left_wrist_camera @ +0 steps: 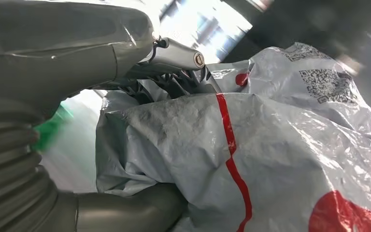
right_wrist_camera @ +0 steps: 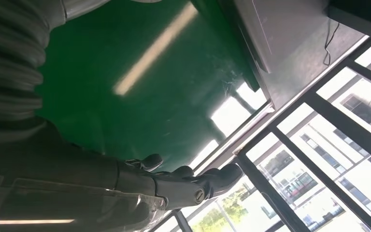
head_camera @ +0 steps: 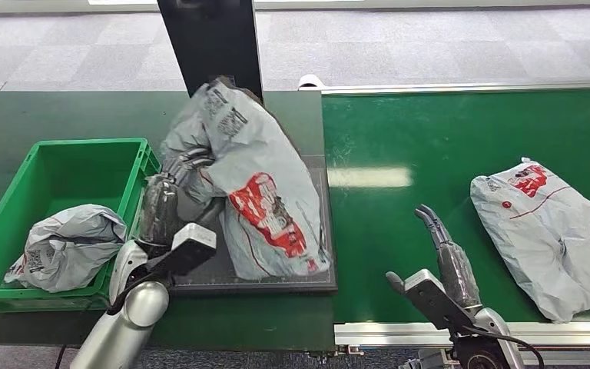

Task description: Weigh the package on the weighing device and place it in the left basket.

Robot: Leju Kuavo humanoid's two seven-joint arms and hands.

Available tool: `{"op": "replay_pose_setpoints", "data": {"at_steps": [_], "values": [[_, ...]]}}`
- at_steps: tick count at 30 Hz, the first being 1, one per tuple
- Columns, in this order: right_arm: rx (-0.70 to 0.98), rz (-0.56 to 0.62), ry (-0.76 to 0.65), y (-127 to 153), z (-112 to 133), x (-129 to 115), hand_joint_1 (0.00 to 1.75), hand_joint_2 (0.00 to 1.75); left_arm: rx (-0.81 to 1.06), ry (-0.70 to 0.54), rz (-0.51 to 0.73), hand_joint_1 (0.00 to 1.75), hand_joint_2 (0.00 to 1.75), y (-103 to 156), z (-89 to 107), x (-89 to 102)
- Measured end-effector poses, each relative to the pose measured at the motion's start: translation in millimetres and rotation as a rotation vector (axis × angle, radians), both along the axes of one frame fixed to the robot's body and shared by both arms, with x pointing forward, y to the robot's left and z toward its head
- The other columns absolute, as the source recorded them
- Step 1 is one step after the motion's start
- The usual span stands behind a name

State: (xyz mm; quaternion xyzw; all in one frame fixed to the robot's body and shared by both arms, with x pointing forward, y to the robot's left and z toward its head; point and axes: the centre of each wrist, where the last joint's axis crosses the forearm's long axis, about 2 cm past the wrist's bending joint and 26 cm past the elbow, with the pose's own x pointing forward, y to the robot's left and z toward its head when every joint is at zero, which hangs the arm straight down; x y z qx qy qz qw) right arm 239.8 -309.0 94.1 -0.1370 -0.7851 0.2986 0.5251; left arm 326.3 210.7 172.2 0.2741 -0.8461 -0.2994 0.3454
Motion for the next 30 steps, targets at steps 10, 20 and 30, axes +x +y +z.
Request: {"op": "replay_pose_setpoints", "data": {"at_steps": [10,20,30], "values": [[-0.006,0.0,-0.008,6,0,0,0.0,1.75,0.008,-0.014,0.414,1.75,1.75,63,33.9,41.7],[-0.005,0.0,-0.014,8,1,3,0.0,1.75,-0.029,0.11,0.649,1.75,1.75,111,47.4,76.5],[-0.009,0.001,-0.012,10,3,11,0.0,1.75,-0.004,0.433,0.983,1.75,1.75,237,47.1,104.3]]}}
